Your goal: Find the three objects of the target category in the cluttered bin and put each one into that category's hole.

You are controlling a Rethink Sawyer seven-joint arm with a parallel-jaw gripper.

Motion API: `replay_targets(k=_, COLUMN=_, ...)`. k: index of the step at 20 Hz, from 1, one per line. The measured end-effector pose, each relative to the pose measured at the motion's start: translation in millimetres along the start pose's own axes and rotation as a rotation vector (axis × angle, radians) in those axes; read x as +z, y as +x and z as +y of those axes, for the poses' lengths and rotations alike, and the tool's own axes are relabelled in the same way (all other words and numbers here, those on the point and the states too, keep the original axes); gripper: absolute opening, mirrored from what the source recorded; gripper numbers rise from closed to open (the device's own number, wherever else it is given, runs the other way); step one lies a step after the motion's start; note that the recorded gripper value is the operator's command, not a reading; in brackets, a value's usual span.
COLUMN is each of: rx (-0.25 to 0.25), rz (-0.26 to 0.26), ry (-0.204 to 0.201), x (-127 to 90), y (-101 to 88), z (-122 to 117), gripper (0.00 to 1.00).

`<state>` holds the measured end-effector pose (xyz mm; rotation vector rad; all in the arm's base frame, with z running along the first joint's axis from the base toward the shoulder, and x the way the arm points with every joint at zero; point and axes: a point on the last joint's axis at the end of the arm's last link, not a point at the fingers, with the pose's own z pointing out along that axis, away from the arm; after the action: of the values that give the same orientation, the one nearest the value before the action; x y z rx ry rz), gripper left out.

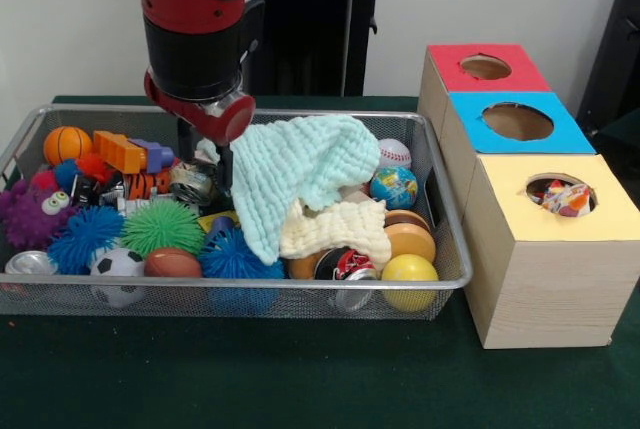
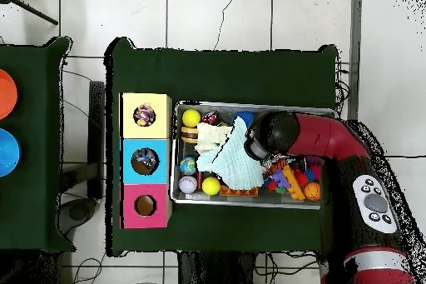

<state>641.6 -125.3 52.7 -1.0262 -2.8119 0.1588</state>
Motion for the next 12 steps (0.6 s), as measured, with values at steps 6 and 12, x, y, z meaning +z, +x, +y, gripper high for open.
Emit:
replay_targets(k=6, rx=0.009, rz=-0.016, ry=-0.025, x=4.7, y=-6.2, z=-1.7, gripper=1.00)
replay_targets(k=12, rx=0.034, rz=-0.020, ry=-0.046, x=15.9, y=-14.9, z=-13.6, gripper=1.00)
